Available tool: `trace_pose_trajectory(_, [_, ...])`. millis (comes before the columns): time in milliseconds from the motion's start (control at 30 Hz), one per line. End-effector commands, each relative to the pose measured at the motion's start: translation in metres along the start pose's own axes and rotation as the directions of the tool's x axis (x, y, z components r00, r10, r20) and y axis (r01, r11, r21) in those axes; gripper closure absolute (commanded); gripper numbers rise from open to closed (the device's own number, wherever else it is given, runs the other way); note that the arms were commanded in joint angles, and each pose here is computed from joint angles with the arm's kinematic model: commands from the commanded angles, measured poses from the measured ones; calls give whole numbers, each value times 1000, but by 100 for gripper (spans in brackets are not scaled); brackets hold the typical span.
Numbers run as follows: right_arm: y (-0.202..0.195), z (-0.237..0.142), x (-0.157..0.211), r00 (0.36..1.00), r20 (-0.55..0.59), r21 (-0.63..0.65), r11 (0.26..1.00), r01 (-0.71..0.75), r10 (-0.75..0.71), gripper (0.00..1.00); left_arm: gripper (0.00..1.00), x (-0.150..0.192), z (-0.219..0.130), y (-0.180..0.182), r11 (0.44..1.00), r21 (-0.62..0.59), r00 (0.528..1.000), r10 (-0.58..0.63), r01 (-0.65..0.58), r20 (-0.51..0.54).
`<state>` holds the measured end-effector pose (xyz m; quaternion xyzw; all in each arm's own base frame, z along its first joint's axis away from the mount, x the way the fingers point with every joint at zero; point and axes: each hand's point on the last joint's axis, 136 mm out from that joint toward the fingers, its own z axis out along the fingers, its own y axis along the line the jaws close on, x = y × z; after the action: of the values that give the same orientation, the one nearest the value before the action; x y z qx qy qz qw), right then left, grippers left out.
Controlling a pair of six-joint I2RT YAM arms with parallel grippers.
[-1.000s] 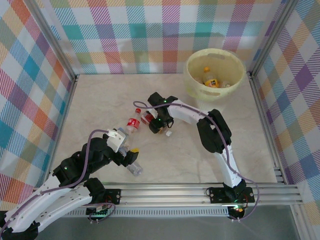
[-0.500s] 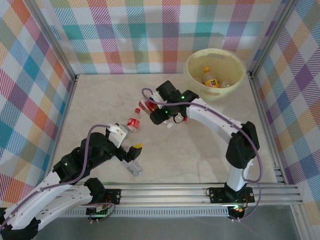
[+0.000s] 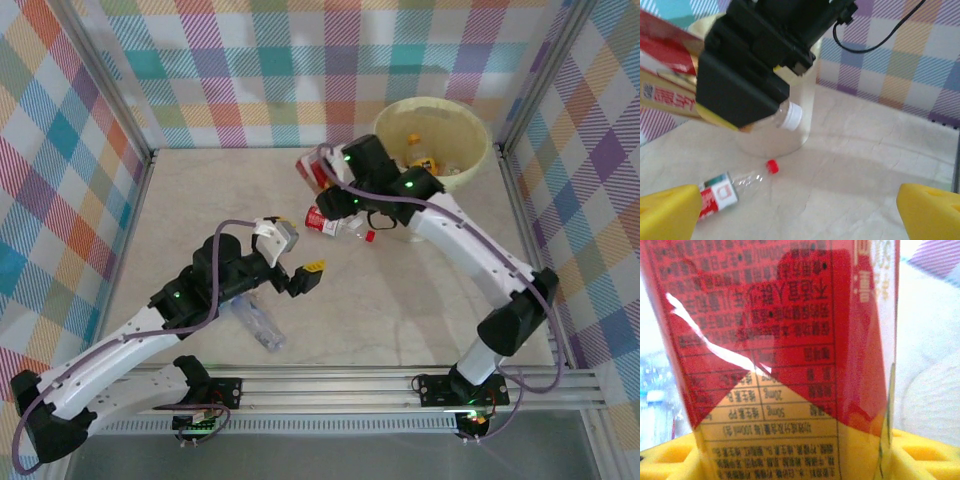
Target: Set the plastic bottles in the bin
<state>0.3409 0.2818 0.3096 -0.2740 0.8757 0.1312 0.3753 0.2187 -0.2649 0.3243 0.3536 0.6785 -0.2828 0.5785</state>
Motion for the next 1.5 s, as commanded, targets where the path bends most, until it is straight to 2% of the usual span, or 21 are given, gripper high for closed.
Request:
trace_pose_trajectory(0, [-30, -41, -27, 991, 122, 92, 993, -69, 57, 36, 0, -39, 6, -6, 998, 64, 984, -27, 16, 175])
trace_pose_trajectory(200, [-77, -71, -46, 967, 238, 230, 962, -150, 94, 35, 0, -29, 26, -15, 986, 144, 972, -108, 79, 208])
trace_pose_trajectory(333, [-119, -85, -55, 946, 295, 348, 907, -236, 133, 35, 0, -16, 32, -18, 975, 180, 967, -167, 132, 195])
trace_pose_trajectory(533, [-176, -92, -58, 917, 333, 433, 829, -354, 218, 35, 0, -8, 32, -20, 974, 186, 975, -158, 127, 160])
trace_pose_trajectory(733, [-206, -67, -52, 915, 264, 420, 818, -393, 304, 35, 0, 2, 35, -20, 976, 179, 981, -150, 126, 124])
trace_pose_trajectory(1033, [-217, -10, -22, 898, 96, 375, 820, -433, 430, 35, 0, 16, 43, -21, 975, 180, 987, -146, 131, 69])
trace_pose_trajectory(1200, [-223, 9, -3, 874, 33, 378, 803, -460, 485, 35, 0, 20, 44, -21, 975, 179, 988, -144, 132, 53])
trace_pose_trajectory(1367, [-228, 16, 10, 848, -2, 368, 789, -491, 529, 31, 0, 21, 45, -21, 975, 177, 989, -141, 131, 46])
trace_pose_trajectory(1467, [-229, 13, 10, 847, 1, 367, 787, -495, 532, 22, 0, 22, 45, -21, 975, 178, 989, -140, 130, 44])
